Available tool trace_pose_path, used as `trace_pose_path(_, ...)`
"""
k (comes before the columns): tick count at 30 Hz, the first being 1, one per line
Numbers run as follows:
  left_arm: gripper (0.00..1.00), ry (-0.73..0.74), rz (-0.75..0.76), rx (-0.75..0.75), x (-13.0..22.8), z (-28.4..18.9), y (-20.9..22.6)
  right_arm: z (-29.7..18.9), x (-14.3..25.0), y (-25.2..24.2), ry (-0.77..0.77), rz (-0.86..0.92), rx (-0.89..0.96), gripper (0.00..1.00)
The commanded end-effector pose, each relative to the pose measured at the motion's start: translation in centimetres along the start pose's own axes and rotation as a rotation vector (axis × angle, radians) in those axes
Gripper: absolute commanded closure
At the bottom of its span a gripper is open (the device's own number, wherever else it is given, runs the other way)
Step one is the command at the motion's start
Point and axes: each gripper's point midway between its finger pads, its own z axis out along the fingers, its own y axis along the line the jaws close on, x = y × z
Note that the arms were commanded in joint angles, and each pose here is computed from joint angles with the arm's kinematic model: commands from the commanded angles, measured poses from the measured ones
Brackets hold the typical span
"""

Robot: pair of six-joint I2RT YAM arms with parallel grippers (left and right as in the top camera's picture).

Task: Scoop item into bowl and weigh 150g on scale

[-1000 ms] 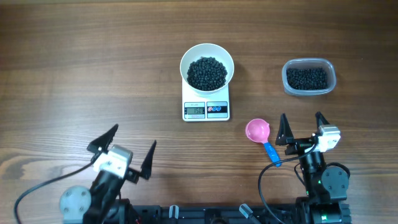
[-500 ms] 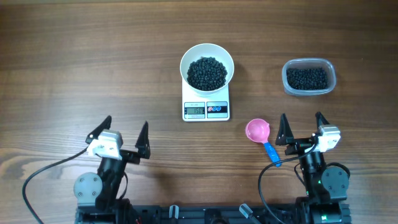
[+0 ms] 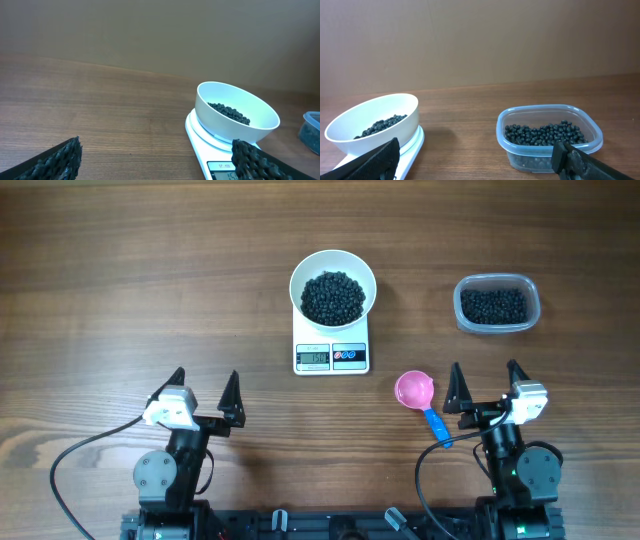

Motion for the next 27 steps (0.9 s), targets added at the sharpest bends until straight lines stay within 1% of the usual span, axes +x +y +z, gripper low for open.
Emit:
trace_pose_path(1, 0.00, -0.001, -0.030, -0.020, 0.15, -0.02, 0.33, -0.06, -0.17, 0.33, -0.008, -0.018, -0.017, 0.00)
trace_pose_path(27, 0.00, -0.002, -0.031, -0.041, 0.15, -0.03, 0.70, -0.06, -0.18, 0.33, -0.008, -0.018, -0.017, 0.00)
